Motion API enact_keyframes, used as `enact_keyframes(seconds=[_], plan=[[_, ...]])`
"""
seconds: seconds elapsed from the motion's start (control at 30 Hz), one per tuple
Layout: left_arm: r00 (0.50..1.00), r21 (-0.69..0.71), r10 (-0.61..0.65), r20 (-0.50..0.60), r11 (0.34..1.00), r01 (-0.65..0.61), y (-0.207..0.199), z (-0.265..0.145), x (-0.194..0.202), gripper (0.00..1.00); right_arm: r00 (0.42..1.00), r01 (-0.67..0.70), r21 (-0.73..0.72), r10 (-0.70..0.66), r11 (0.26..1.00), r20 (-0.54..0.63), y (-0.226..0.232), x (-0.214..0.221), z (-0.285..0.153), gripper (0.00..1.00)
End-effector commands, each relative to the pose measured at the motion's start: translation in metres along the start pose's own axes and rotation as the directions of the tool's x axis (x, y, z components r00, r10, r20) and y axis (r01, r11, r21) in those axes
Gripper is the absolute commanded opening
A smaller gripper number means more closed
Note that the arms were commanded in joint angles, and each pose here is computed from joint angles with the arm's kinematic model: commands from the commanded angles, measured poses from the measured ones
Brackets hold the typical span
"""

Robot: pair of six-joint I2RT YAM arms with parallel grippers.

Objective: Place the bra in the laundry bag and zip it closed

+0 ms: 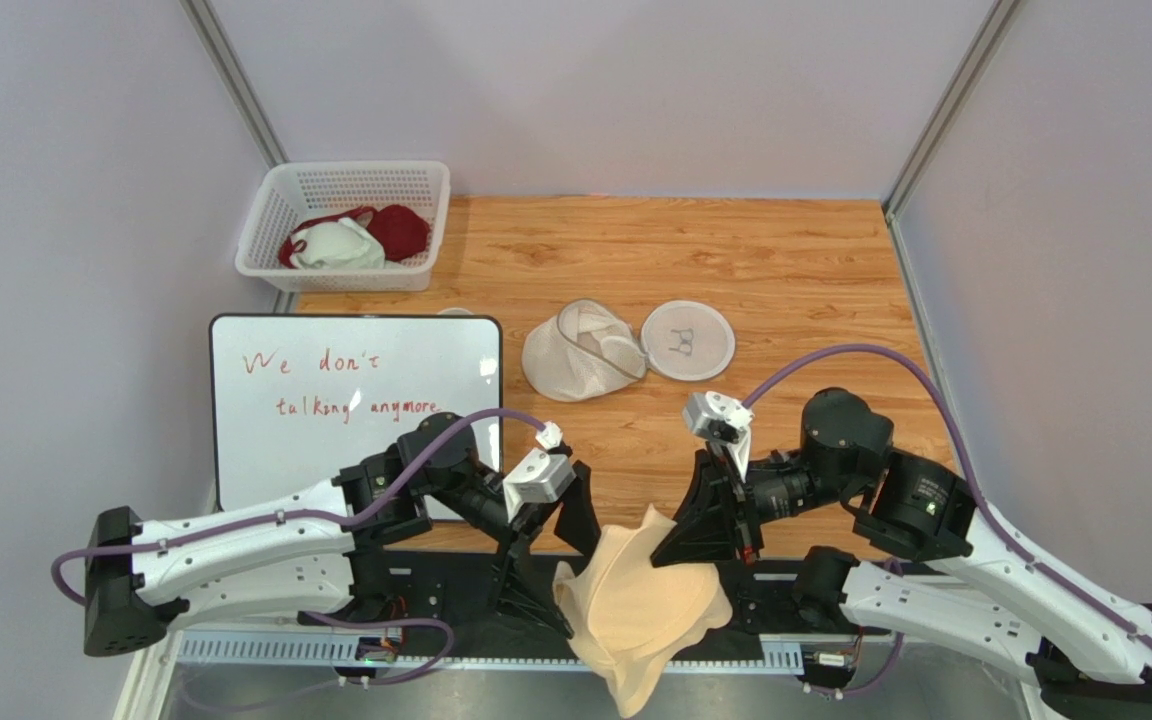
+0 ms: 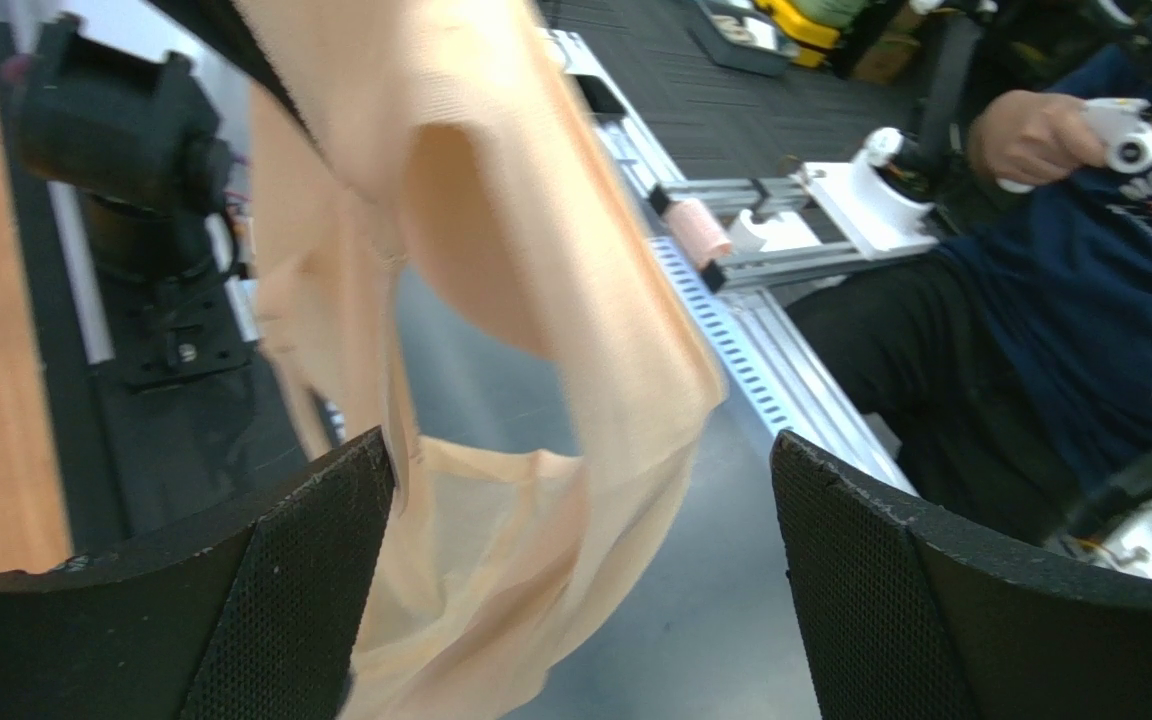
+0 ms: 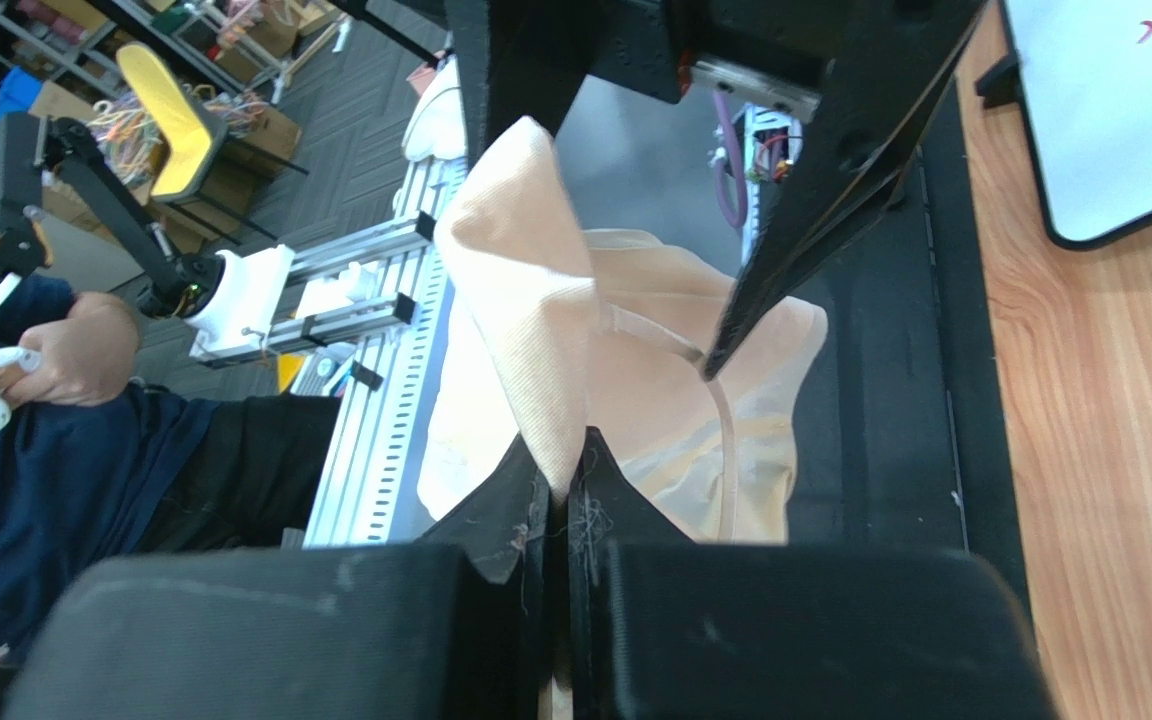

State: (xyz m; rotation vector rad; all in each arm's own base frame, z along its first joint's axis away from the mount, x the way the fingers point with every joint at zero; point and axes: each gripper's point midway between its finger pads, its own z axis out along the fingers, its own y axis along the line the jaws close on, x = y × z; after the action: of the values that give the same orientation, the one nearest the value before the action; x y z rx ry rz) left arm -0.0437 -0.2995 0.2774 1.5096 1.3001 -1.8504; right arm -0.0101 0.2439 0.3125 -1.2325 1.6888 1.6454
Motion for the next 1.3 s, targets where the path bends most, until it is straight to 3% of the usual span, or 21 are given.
enact_keyframes(seconds=[0.0,0.13,0.17,0.33,0.47,0.53,0.57,0.67,0.8,0.83,0.93,1.03,1.13,1.2,1.27], plan=[[0.998,0.171,0.064,0.024,0.983,-0.067,-0.029,0.004,-0.008,0.95,0.997,0.049,0.106,-0.055,0.993,0.052,-0.009,-0.016,-0.009,0.00],[1.000,0.135,0.006,0.008,0.991,-0.007,-0.019,0.007,0.003,0.78,0.995,0.052,0.230,-0.070,0.972,0.069,-0.030,-0.023,-0.016,0.00],[1.000,0.106,-0.001,0.006,0.994,0.000,-0.014,0.007,0.005,0.67,0.996,0.046,0.251,-0.065,0.967,0.068,-0.032,-0.023,-0.019,0.00],[0.997,-0.054,-0.073,-0.009,0.996,0.072,0.016,0.009,0.014,0.52,0.994,0.063,0.310,-0.086,0.949,0.062,-0.035,-0.028,-0.029,0.00],[0.991,-0.176,-0.131,-0.014,0.976,0.126,0.042,0.012,0.015,0.19,0.994,0.076,0.401,-0.100,0.913,0.039,-0.044,-0.028,-0.041,0.00],[0.985,-0.277,-0.173,-0.010,0.947,0.164,0.063,0.013,0.017,0.15,0.993,0.072,0.487,-0.110,0.870,0.050,-0.056,-0.032,-0.051,0.00],[0.982,-0.305,-0.190,-0.004,0.935,0.179,0.070,0.013,0.018,0.07,0.994,0.063,0.521,-0.100,0.851,0.044,-0.062,-0.029,-0.055,0.00],[0.961,-0.394,-0.275,0.039,0.879,0.268,0.100,0.012,0.021,0.00,0.995,0.032,0.646,-0.086,0.763,0.053,-0.087,-0.027,-0.069,0.00],[0.901,-0.497,-0.405,0.154,0.757,0.425,0.151,0.000,0.028,0.00,0.996,-0.037,0.819,-0.047,0.572,0.078,-0.128,-0.018,-0.095,0.00],[0.873,-0.531,-0.451,0.187,0.701,0.476,0.171,-0.007,0.034,0.00,0.997,-0.046,0.836,-0.029,0.547,0.074,-0.135,-0.012,-0.096,0.00],[0.827,-0.571,-0.511,0.232,0.617,0.541,0.207,-0.016,0.045,0.00,0.998,-0.065,0.874,0.015,0.481,0.066,-0.152,-0.001,-0.099,0.00],[0.792,-0.551,-0.559,0.245,0.592,0.588,0.232,-0.010,0.048,0.00,0.996,-0.087,0.891,0.060,0.445,0.067,-0.165,0.005,-0.094,0.00],[0.764,-0.568,-0.594,0.251,0.549,0.613,0.260,-0.008,0.057,0.00,0.989,-0.123,0.928,0.123,0.353,0.084,-0.182,0.013,-0.096,0.00],[0.744,-0.588,-0.616,0.259,0.511,0.628,0.279,-0.011,0.065,0.00,0.983,-0.131,0.964,0.157,0.231,0.096,-0.197,0.019,-0.106,0.00],[0.750,-0.621,-0.608,0.260,0.489,0.612,0.295,-0.014,0.065,0.00,0.975,-0.140,0.974,0.198,0.176,0.104,-0.207,0.027,-0.106,0.01]])
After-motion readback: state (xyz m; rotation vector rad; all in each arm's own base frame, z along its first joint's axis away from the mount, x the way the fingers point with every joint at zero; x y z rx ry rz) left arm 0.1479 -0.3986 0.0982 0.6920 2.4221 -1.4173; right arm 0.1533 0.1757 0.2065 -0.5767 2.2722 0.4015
